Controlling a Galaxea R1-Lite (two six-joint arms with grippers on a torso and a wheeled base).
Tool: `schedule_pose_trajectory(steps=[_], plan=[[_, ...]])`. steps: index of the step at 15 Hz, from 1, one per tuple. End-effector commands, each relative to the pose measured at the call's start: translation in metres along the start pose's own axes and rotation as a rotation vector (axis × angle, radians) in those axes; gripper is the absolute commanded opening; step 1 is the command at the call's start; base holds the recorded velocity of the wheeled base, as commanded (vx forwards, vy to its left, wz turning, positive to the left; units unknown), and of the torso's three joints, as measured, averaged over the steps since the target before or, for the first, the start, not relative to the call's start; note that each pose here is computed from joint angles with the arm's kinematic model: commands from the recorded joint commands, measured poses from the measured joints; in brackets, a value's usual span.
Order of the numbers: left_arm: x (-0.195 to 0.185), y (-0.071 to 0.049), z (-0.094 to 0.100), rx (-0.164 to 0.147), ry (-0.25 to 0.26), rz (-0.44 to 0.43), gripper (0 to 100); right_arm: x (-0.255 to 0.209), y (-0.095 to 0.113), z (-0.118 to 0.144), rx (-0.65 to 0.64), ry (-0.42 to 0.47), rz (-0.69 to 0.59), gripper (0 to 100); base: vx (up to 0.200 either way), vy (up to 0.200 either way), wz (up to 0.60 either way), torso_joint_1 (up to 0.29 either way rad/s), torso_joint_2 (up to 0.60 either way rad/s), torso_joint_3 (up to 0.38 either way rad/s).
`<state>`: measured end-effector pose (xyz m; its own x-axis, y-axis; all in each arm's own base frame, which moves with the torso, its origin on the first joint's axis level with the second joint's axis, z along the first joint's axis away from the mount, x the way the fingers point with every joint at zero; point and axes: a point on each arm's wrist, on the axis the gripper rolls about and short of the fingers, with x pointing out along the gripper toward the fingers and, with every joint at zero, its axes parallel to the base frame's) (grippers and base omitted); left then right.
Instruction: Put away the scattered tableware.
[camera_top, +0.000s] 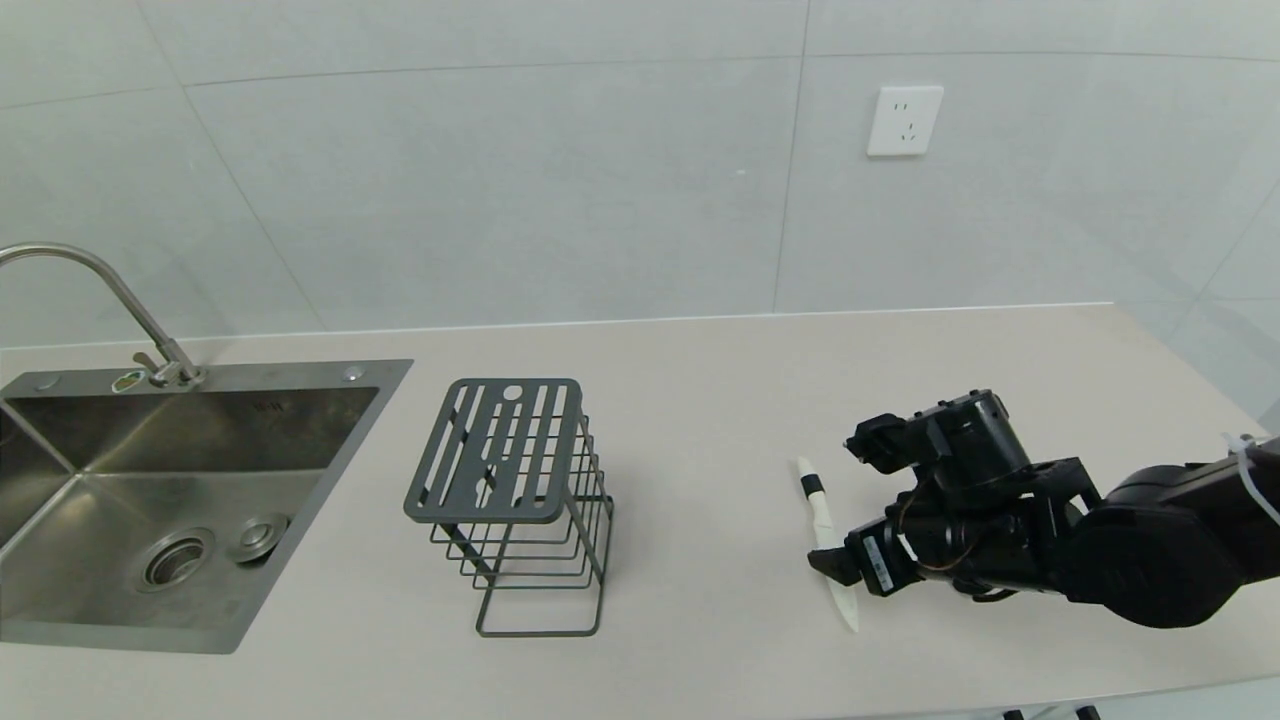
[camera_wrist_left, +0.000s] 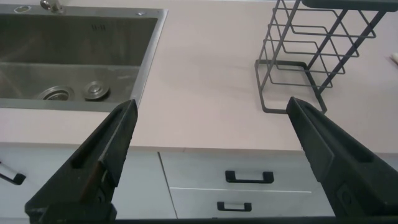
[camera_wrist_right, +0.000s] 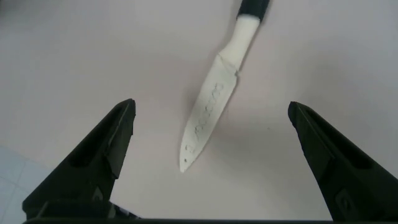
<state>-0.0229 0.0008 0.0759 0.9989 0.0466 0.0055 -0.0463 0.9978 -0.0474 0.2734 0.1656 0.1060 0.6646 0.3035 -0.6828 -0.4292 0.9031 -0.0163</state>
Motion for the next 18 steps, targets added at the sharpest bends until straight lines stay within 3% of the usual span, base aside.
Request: schedule_pose_trajectory(steps=[1, 7, 18], plan=[[0.0, 0.0, 0.0, 0.0, 0.001, 0.001, 100, 0.011, 0.003, 0.007, 0.036, 0.001, -0.012, 100, 0.0, 0.0, 0.0, 0.0, 0.0, 0.0], [0.0, 0.0, 0.0, 0.0, 0.001, 0.001, 100, 0.051, 0.008, 0.01, 0.075, 0.024, -0.066, 100, 0.0, 0.0, 0.0, 0.0, 0.0, 0.0], [0.0, 0.0, 0.0, 0.0, 0.001, 0.001, 100, 0.072, 0.012, 0.015, 0.07, 0.019, -0.104, 100, 0.0, 0.0, 0.0, 0.0, 0.0, 0.0]])
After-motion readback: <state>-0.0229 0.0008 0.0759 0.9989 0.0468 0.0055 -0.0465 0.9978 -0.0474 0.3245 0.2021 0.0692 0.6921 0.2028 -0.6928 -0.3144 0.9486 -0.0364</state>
